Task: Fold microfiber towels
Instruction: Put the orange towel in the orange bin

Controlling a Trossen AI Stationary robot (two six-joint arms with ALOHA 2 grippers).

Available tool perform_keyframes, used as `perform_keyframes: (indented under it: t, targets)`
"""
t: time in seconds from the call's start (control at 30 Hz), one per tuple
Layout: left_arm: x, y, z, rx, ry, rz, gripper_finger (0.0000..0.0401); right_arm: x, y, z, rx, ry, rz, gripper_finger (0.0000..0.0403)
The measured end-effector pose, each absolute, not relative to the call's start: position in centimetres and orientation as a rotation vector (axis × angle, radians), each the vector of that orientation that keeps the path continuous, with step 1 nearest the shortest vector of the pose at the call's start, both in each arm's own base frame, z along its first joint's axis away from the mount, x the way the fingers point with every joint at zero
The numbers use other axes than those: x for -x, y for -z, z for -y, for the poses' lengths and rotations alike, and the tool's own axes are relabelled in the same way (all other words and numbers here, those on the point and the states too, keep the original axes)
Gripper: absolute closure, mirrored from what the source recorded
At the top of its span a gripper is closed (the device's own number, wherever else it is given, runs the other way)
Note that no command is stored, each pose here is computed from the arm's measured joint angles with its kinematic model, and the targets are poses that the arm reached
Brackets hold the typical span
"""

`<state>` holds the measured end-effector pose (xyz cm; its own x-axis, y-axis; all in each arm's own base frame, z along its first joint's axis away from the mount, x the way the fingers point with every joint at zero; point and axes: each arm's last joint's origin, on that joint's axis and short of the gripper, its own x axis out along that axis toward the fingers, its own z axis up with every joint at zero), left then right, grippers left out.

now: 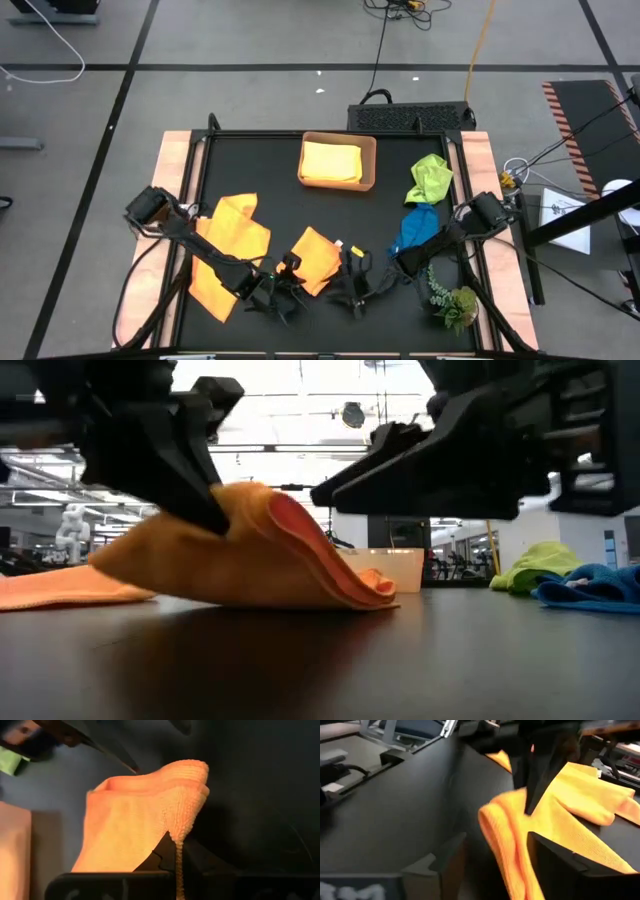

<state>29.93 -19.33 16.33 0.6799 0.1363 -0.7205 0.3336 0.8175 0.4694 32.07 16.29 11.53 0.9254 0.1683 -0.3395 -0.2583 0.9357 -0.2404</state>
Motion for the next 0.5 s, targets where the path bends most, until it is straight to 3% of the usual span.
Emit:
perform_keyframes:
  t: [0.27, 0.5]
  targets:
    - [-29.6, -18.2, 19.0, -0.586, 0.118, -0.798, 0.0399, -33.2, -9.8, -15.6, 0.288, -0.149, -0.364, 0.01]
    - [-29.6, -18.6, 18.5, -0.562, 0.108, -0.801, 0.0399, -34.9, -7.9, -16.0, 0.387, -0.034, -0.433, 0.0096]
